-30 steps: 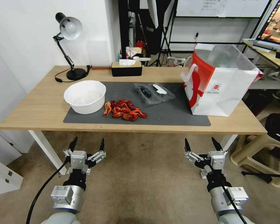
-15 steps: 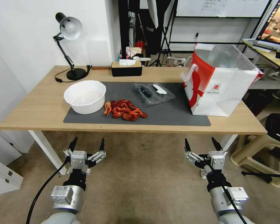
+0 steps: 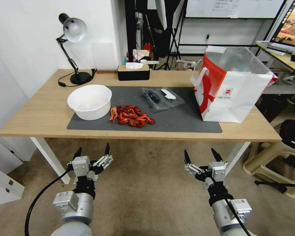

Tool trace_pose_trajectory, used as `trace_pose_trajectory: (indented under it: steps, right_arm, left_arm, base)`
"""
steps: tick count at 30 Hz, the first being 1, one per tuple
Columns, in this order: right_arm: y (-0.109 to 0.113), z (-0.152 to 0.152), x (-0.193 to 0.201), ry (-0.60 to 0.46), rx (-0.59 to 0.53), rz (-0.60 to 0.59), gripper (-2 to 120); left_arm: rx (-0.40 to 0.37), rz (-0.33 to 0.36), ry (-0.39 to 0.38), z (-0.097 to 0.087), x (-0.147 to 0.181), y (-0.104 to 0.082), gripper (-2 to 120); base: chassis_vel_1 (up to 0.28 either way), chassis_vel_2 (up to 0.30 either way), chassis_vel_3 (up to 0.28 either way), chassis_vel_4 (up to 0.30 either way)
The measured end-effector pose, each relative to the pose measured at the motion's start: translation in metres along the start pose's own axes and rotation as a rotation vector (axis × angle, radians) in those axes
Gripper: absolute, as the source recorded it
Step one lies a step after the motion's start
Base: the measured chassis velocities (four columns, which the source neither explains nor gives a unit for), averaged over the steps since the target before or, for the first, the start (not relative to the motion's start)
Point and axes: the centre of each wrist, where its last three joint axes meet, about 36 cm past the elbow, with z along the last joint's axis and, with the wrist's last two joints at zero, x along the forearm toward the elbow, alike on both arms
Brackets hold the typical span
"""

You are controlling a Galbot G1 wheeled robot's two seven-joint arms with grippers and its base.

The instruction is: Close the takeout container lid, then place the container into the takeout bag.

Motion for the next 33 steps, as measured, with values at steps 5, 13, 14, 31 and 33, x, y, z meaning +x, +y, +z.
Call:
trace_pose_trajectory:
  steps: [5,13,14,31,33]
  right_arm:
    - [0.000,0.000,0.000,-0.007,0.003,0.005,100]
    - [-0.003,0.003,-0.001,-0.011,0.016,0.012,100]
    - [-0.004,0.004,-0.001,-0.010,0.018,0.013,100]
    - [-0.006,0.010,0.001,-0.001,0.044,0.019,100]
    - [-0.006,0.010,0.002,0.000,0.045,0.022,100]
  left_arm:
    - [0.016,0.002,-0.018,0.000,0.000,0.000,100]
    - [0.007,0.017,-0.020,0.005,-0.003,0.001,100]
    - [0.005,0.024,-0.020,0.005,-0.004,0.002,100]
    - [-0.030,0.238,-0.025,0.002,-0.077,0.026,100]
    - [-0.037,0.254,-0.025,0.000,-0.085,0.026,100]
  base:
    - [0.000,0.000,0.000,0.000]
    - [0.000,0.000,0.000,0.000]
    - [0.000,0.000,0.000,0.000]
    - [0.000,0.000,0.000,0.000]
    - [0.000,0.000,0.000,0.000]
